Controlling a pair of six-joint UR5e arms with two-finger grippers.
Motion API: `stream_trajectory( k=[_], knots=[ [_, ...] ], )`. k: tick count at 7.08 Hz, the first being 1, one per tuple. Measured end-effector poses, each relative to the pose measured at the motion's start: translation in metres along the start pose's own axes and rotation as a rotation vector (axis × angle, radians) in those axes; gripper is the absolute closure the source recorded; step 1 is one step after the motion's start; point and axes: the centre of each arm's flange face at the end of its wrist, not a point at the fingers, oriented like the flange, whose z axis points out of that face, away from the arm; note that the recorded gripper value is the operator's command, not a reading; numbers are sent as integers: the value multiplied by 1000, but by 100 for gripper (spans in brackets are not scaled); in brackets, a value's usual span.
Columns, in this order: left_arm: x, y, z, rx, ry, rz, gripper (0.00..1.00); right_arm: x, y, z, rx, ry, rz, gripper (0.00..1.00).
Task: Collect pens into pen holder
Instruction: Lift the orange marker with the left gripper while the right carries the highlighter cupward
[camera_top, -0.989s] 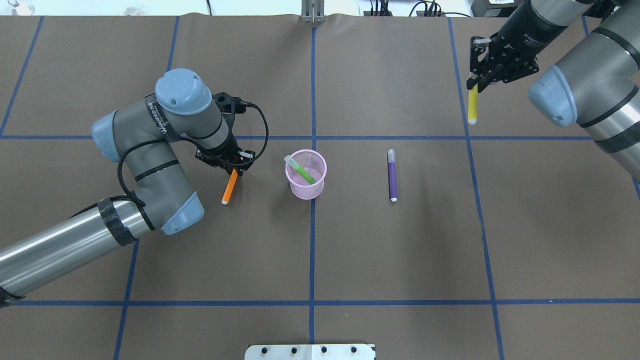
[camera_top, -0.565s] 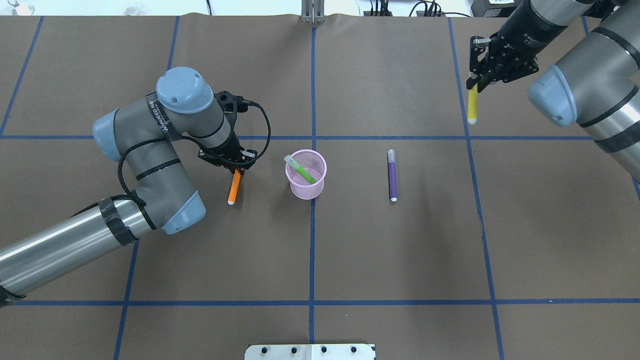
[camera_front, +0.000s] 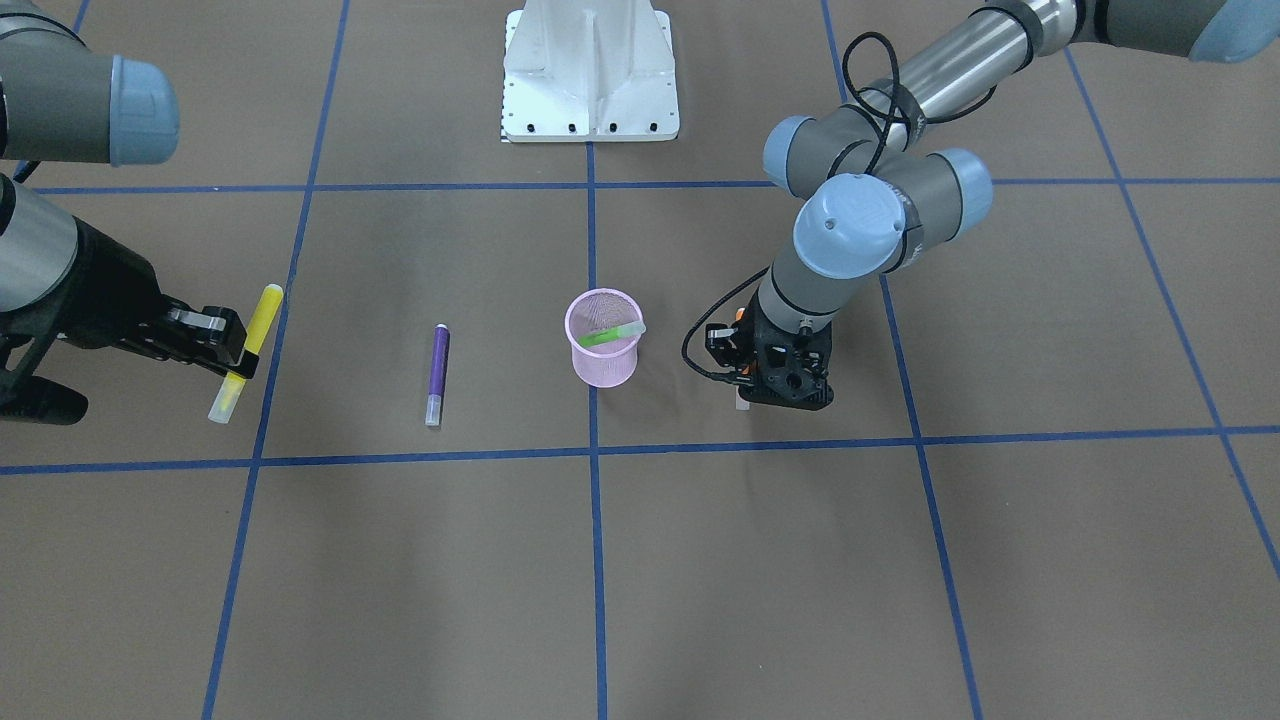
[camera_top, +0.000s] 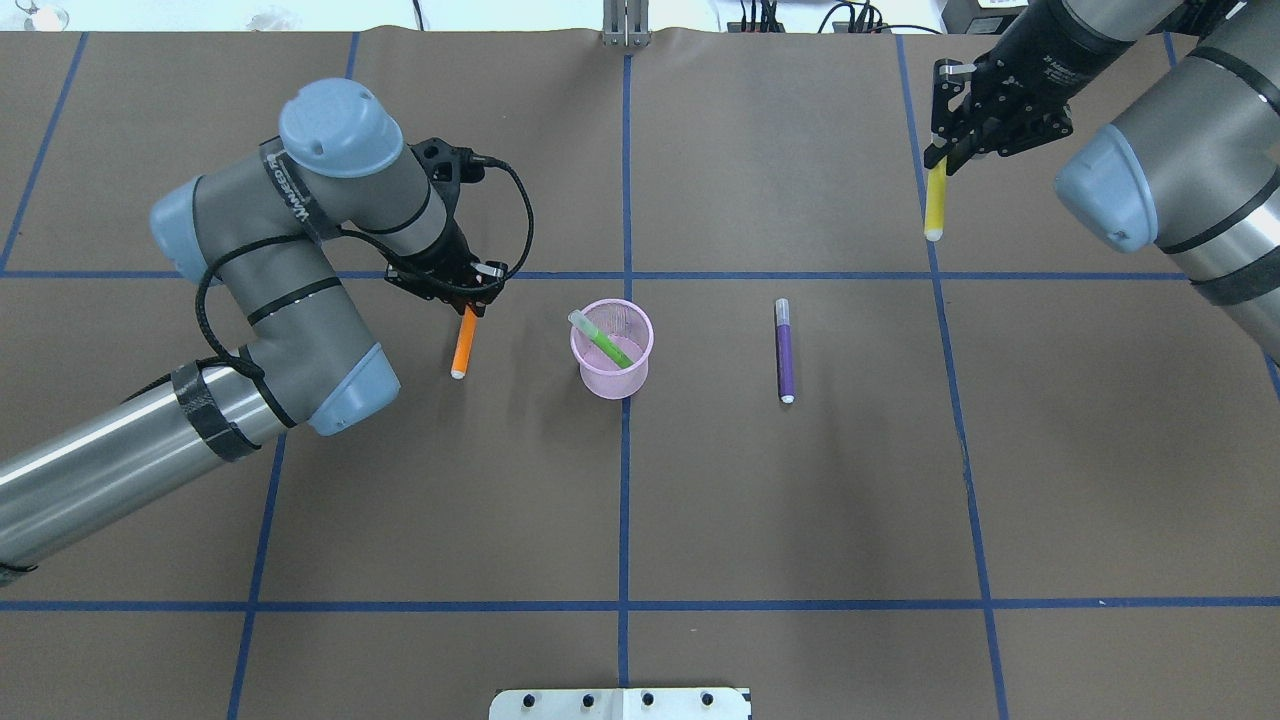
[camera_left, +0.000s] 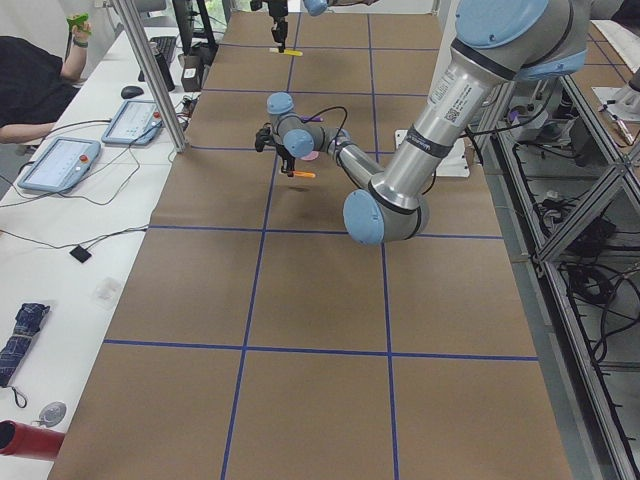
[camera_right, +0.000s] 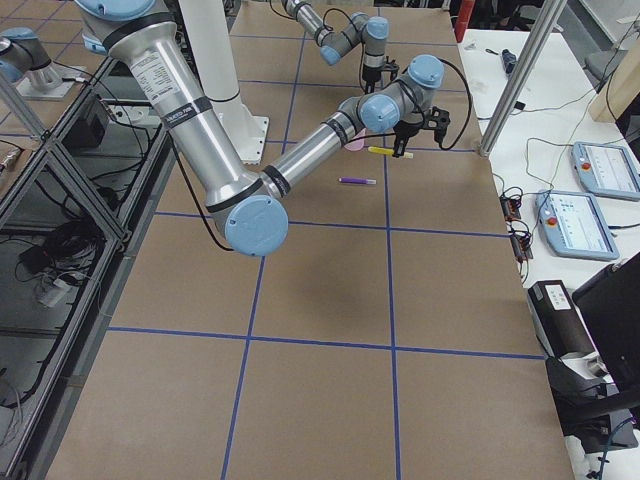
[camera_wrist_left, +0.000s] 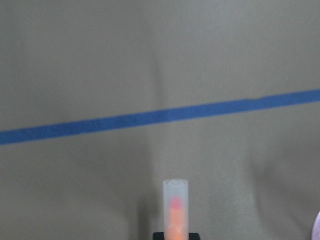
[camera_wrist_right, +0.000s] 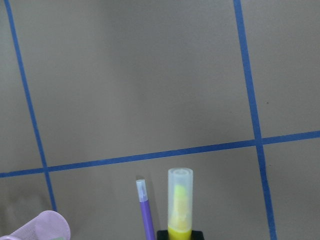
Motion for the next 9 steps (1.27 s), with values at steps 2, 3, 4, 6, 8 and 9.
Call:
stream_trajectory(
  k=[2, 3, 4, 6, 8, 9],
  knots=[
    [-15, -21, -40, 38, 36, -19, 100, -68, 24, 4, 83, -8, 3, 100],
    [-24, -31, -57, 50, 53, -30, 100, -96, 41, 21, 147, -18, -7, 100],
    [-28, -37, -71, 64, 66, -38, 100, -119, 59, 42, 223, -35, -11, 100],
    [-29, -40, -98, 100, 90, -38, 100, -164, 104, 90, 350, -45, -39, 100],
    [-33, -40, -107, 115, 94, -39, 100, -205, 154, 127, 457, -47, -80, 100],
    [-38, -41, -111, 120, 94, -42, 100, -217, 177, 145, 501, -40, -100, 100]
  ],
)
